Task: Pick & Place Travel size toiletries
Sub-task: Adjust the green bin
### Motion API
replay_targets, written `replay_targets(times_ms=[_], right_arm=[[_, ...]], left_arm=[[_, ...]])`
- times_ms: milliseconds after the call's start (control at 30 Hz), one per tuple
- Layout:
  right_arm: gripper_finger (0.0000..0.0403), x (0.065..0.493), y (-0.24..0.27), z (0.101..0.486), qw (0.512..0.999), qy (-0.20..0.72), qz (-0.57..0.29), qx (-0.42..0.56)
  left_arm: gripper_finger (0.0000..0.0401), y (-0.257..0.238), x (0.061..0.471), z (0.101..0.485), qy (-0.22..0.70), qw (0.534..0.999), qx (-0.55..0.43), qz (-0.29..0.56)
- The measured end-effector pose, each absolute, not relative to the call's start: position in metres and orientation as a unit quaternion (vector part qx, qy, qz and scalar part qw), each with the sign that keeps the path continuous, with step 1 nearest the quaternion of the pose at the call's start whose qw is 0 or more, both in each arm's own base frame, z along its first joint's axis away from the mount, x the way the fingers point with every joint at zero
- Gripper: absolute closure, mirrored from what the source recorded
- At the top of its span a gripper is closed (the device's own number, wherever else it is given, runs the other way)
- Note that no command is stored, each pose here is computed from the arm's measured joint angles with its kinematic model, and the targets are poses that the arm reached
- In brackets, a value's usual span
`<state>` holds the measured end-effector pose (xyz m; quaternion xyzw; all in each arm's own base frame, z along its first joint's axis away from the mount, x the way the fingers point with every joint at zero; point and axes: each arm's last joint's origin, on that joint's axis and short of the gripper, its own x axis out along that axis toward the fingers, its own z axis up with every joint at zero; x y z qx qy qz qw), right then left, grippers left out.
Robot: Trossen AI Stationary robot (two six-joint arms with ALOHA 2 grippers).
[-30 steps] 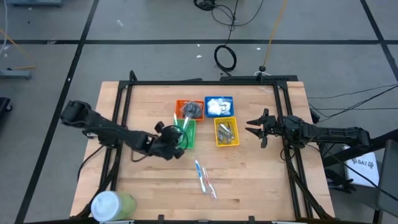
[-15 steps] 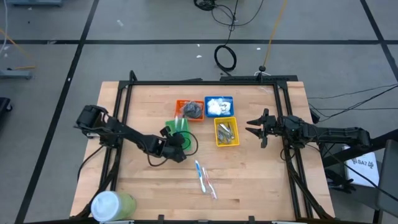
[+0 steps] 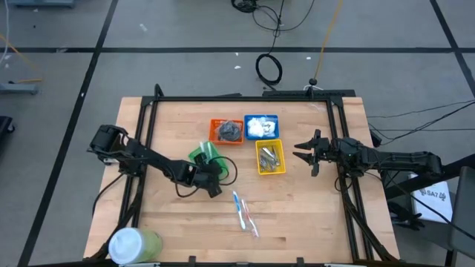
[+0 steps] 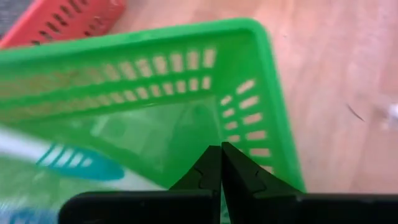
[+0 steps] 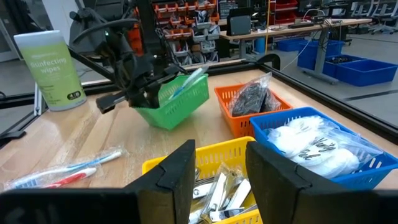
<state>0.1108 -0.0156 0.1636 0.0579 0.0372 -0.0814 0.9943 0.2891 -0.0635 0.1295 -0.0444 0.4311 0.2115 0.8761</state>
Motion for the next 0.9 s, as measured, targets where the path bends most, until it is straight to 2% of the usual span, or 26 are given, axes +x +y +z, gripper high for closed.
replay_targets(times_ms=[233,467,633,900], right_arm=[[0.0273,0.111,-0.016,0.164,0.994,0.037,-0.081,0.058],[0.0273,0.111,-0.016,0.164,0.994,0.037,-0.081,0.058],[0.0273,0.111,-0.016,0.164,0.994,0.037,-0.081,0.058],[0.0273,0.111,-0.016,0.164,0.994,0.037,-0.081,0.058]], left_arm=[[0.0394,-0.067,0.291,0.130,0.446,0.878,-0.071,0.156],[0.0390,-0.071,0.299,0.135,0.406,0.899,-0.094,0.135],[0.0356,-0.072,0.303,0.139,0.384,0.910,-0.088,0.131],[0.0264,-0.069,0.298,0.173,0.320,0.931,-0.102,0.140]])
